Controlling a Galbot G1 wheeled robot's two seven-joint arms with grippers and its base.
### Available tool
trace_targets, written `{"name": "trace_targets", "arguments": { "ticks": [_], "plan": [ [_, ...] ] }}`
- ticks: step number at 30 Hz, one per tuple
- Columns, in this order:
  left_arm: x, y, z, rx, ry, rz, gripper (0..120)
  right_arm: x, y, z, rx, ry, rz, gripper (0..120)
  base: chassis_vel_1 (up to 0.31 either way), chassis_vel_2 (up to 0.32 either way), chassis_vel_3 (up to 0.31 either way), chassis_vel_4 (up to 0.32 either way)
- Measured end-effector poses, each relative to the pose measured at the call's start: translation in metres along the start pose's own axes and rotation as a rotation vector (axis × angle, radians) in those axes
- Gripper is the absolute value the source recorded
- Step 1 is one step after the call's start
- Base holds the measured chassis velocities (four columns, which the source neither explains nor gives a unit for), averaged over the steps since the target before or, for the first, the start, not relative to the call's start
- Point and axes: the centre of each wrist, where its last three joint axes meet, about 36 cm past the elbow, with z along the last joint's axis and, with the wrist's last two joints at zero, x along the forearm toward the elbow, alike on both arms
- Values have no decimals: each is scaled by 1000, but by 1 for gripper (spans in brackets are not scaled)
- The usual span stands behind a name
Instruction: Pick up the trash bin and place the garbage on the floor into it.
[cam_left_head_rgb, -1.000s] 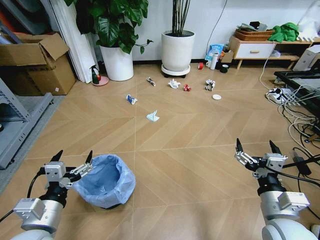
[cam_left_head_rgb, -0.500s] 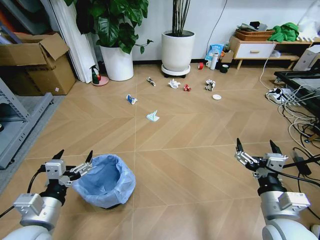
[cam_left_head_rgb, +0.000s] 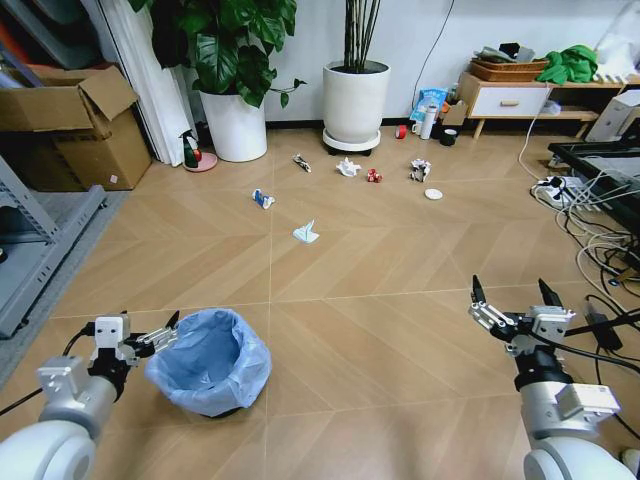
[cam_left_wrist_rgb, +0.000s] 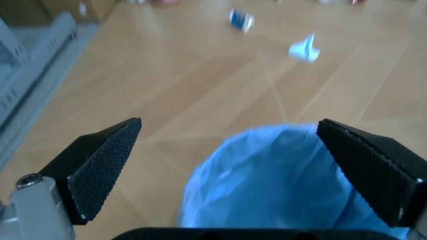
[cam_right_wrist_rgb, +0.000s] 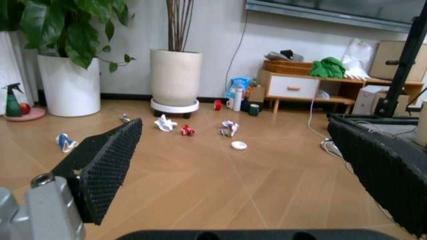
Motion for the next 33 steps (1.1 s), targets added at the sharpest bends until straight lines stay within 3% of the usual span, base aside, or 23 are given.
{"name": "trace_targets", "arguments": {
  "ticks": [1,4,10,12,18,33],
  "plan": [
    [-6,5,1,1,56,-11,100,-1,0,2,1,3,-4,100,0,0,0,0],
    [-16,14,4,9,120,-29,100,-2,0,4,5,6,-11,100,0,0,0,0],
    [-35,28,13,29,180,-40,100,-3,-1,7,9,11,-19,100,0,0,0,0],
    [-52,37,15,66,221,-19,100,-2,-2,9,10,20,-20,100,0,0,0,0],
    [-65,47,17,88,300,21,100,-1,-2,11,11,28,-19,100,0,0,0,0],
    [-103,46,31,102,368,51,100,2,-3,12,21,37,-17,100,0,0,0,0]
  ]
}}
